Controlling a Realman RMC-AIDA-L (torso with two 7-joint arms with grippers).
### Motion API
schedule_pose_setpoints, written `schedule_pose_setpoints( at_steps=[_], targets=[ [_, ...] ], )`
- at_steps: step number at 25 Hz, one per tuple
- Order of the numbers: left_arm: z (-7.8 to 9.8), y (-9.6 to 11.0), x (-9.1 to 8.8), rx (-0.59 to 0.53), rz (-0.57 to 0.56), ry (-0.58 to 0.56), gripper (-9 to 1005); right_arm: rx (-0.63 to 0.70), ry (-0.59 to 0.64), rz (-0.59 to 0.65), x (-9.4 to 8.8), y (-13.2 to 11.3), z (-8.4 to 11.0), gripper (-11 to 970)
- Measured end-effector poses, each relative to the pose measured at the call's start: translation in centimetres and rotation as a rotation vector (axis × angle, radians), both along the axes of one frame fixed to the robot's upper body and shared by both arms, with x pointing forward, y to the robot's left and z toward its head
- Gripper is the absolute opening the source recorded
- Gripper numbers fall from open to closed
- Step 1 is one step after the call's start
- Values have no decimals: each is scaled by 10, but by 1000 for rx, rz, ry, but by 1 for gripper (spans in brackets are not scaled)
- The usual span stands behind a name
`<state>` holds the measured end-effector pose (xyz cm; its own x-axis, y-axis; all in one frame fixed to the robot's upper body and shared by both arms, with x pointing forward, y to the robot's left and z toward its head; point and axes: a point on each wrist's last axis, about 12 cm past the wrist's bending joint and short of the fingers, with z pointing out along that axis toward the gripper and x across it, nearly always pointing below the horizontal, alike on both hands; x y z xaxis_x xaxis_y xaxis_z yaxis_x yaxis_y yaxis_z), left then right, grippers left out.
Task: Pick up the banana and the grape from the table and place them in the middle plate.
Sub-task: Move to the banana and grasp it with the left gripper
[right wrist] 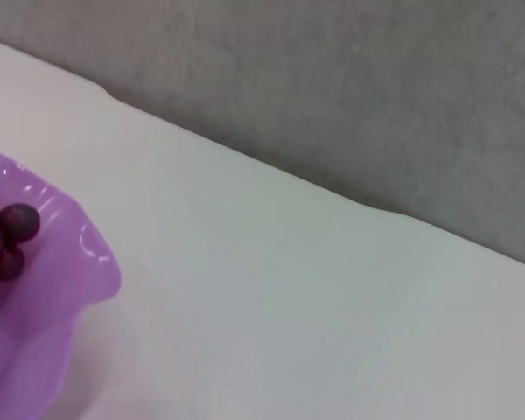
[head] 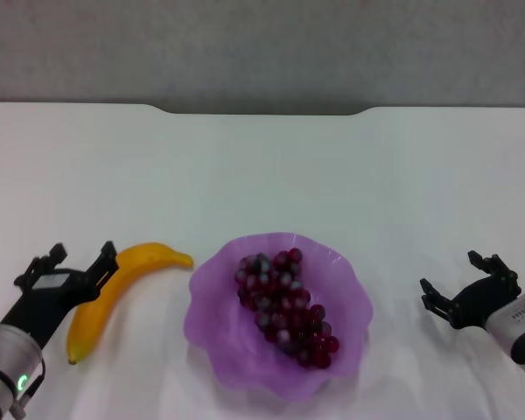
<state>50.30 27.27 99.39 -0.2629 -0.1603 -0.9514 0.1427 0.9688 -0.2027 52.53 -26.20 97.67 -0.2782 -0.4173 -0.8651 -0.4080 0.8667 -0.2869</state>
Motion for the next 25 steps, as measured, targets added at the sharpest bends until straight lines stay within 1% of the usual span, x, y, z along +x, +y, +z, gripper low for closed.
schedule_pose_setpoints(
  at_steps=[3,6,9,11,14,17,19,21,22,25],
  targets=[
    [14,-1,4,-10,-72,-26,826,0,2,-1,0,0,0,891],
    [23,-4,12,24,-120,-7,827,3,4,-4,0,0,-1,891],
    [32,-10,23,93,-163,52,827,3,5,-5,-1,-1,-1,891],
    [38,-13,26,134,-180,85,827,2,5,-5,-1,-1,-1,891],
    [52,-20,31,240,-193,138,827,2,5,-5,-1,-1,-1,891],
    [61,-28,38,329,-185,209,828,0,6,-5,-1,-2,-1,891],
    [65,-30,42,390,-196,286,828,0,5,-1,-1,-1,-1,891],
    [68,-33,45,400,-227,341,828,1,3,5,0,1,0,891],
    [70,-35,47,389,-260,367,828,3,2,7,1,2,0,891],
    [72,-34,49,395,-280,381,828,3,3,7,1,2,0,891]
  ],
)
